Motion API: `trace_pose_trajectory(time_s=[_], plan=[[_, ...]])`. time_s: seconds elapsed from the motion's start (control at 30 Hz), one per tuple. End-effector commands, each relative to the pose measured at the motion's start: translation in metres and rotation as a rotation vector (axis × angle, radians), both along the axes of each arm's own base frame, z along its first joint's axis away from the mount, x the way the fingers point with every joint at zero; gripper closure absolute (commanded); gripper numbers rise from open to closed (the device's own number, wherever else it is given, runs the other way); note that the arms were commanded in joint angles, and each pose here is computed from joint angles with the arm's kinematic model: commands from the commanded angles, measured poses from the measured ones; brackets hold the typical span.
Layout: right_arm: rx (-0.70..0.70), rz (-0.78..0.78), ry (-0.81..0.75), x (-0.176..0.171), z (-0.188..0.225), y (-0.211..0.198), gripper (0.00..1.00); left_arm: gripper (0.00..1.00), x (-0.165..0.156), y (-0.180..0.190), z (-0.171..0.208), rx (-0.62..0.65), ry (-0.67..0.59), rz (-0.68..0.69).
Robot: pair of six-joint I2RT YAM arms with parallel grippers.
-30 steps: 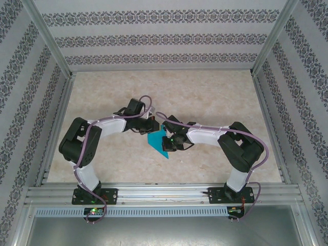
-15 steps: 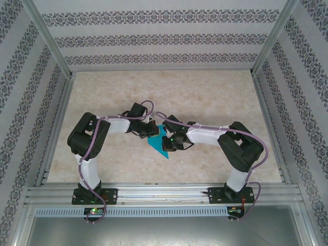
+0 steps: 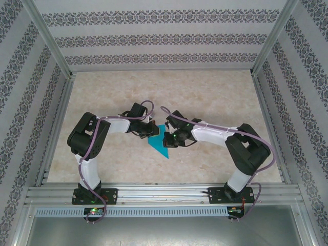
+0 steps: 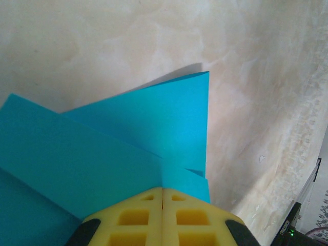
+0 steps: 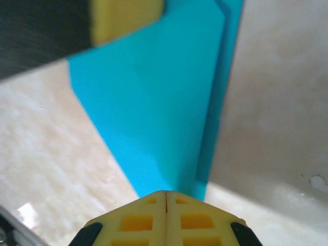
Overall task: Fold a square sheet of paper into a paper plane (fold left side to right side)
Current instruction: Fourth fold the wing at the center of the table.
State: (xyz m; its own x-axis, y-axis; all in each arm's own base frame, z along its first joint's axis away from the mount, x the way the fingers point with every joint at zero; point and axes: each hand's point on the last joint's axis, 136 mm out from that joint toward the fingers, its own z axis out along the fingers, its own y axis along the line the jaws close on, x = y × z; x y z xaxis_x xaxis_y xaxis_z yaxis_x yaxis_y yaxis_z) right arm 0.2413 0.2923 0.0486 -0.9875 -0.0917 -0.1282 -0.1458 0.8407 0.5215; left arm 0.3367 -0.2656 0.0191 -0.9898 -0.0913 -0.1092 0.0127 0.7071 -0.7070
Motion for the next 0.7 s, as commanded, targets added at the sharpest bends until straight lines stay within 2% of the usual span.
trace_pose_trajectory(time_s=[0.0, 0.17, 0.67], plan=[[0.068, 0.023, -0.034, 0.004, 0.011, 0.007, 1.00, 0.99, -0.014, 0.014, -0.028, 0.085, 0.052, 0.004], [0.156, -0.011, -0.035, 0.014, 0.008, 0.024, 1.00, 0.99, -0.014, 0.014, -0.027, 0.083, 0.050, 0.005], [0.100, -0.041, -0.015, 0.025, -0.026, 0.030, 1.00, 0.99, -0.015, 0.014, -0.029, 0.079, 0.057, 0.011]])
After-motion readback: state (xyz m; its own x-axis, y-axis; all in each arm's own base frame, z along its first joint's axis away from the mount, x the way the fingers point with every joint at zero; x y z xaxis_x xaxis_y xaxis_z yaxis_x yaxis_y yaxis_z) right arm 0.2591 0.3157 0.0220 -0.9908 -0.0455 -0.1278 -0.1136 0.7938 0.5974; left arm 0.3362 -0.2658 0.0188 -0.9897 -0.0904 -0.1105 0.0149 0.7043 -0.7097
